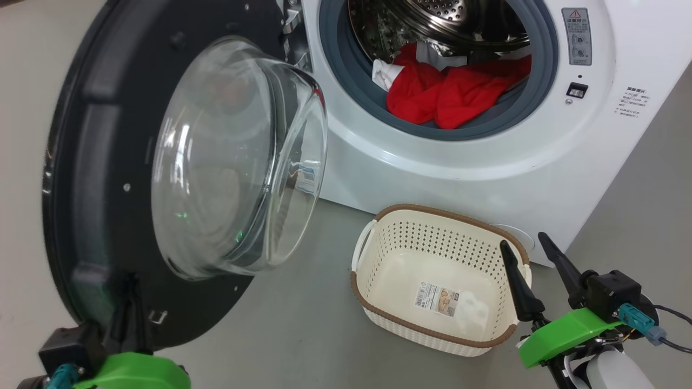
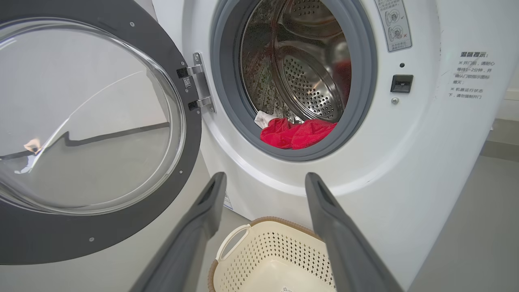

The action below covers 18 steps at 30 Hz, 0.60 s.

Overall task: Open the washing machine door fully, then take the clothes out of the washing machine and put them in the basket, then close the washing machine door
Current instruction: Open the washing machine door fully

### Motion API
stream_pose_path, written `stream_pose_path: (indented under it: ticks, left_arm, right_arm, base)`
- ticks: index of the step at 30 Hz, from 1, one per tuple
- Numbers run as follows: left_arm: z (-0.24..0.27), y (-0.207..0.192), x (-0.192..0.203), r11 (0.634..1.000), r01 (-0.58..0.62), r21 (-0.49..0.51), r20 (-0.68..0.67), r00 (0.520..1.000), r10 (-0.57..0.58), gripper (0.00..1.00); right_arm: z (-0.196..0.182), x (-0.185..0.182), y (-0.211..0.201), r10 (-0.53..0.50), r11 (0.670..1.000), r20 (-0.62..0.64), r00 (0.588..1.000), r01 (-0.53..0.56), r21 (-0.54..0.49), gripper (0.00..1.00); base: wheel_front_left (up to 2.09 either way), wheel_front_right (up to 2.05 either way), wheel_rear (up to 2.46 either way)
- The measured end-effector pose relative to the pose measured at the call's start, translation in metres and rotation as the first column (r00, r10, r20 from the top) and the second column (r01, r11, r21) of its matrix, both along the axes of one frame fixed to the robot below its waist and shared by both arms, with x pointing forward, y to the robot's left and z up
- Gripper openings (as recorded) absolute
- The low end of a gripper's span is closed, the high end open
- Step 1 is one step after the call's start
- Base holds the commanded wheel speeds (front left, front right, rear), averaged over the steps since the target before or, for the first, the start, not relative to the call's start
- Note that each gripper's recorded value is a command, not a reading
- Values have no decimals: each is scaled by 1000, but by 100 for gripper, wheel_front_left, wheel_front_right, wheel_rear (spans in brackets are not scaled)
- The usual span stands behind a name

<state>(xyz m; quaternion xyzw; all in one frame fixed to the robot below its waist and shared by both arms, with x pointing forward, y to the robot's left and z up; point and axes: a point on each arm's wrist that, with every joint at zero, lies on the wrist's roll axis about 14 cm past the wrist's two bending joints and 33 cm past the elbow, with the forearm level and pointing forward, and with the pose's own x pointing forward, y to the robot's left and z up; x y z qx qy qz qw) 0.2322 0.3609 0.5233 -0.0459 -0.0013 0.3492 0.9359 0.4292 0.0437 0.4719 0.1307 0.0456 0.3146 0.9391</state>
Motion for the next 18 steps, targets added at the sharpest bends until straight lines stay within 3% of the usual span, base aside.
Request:
stream_pose_path:
  ticks: [18]
  left_arm:
    - [-6, 55, -2, 988, -154, 1, 64, 986, 154, 0]
  right_arm:
    - [-5, 7, -11, -8, 1000, 15, 1000, 8, -24, 100]
  base:
    - [0, 0, 0]
